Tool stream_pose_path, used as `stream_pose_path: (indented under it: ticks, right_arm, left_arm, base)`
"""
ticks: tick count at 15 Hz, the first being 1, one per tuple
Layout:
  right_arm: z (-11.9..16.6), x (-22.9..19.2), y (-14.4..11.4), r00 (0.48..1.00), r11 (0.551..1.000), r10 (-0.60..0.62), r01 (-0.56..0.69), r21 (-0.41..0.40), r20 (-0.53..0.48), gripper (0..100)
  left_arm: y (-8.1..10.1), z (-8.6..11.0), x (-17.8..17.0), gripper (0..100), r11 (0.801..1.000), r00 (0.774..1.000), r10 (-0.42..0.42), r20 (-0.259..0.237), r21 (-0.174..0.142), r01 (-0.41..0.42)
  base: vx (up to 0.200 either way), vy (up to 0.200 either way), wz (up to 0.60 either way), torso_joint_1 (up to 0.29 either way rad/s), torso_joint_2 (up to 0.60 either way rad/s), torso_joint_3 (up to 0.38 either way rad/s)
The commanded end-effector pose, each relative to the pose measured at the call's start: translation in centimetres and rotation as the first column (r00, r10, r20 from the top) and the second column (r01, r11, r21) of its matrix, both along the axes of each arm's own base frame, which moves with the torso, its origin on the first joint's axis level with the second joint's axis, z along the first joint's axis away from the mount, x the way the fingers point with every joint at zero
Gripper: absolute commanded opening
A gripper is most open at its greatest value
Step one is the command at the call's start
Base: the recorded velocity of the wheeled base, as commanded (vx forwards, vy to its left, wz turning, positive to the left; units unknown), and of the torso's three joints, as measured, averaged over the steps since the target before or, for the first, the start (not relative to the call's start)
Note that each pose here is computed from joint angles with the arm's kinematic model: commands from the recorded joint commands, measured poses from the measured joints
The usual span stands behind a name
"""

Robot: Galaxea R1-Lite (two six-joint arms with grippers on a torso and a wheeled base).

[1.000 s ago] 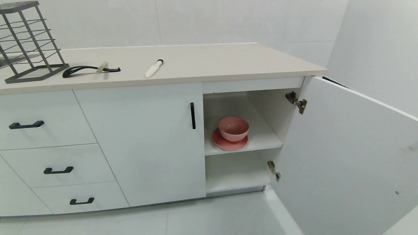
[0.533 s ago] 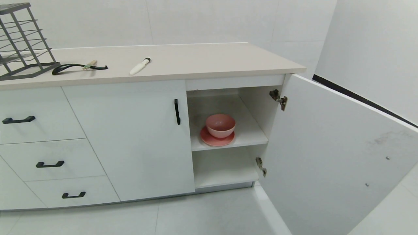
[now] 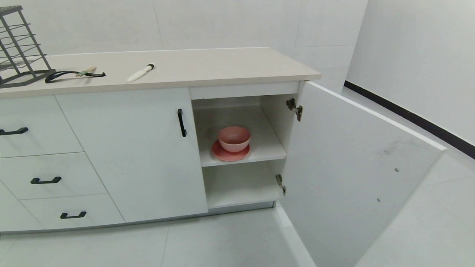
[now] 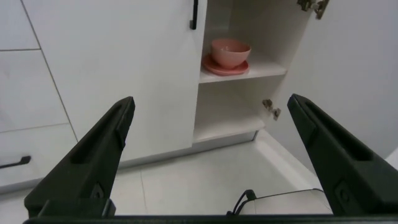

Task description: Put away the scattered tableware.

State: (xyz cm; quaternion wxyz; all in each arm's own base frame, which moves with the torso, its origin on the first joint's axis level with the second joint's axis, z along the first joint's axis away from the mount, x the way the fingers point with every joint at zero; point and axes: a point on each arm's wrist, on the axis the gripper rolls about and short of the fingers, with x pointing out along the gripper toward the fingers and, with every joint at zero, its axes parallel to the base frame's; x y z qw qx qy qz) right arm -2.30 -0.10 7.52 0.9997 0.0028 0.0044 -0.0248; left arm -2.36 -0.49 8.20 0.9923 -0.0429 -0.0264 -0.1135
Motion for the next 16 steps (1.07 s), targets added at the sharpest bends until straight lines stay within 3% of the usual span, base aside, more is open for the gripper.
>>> stream_pose_path:
  ticks: [1,3,16]
  right_arm:
    - [0.01,-0.01,0.0,1.0,1.0,0.0,0.0,0.0,0.001,0]
    - [0.01,-0.01,0.0,1.0,1.0,0.0,0.0,0.0,0.001,0]
    - [0.01,-0.01,0.0,1.0,1.0,-0.001,0.001,0.0,0.001,0]
  left_arm:
    - [0.0,0.01,0.0,100,1.0,1.0,0.0,0.001,0.003,0.0]
    - [0.0,0.01,0.0,100,1.0,1.0,-0.001,0.001,0.0,0.001]
    - [0.0,0.01,0.0,100,1.0,1.0,0.001,0.0,-0.003,-0.001]
  base:
    - [-0.2,0.0,0.0,0.007,0.01,0.002]
    - [-0.2,-0.1,0.0,0.005,0.0,0.002]
    - [0.0,-0.185,0.0,0.001,0.0,0.003]
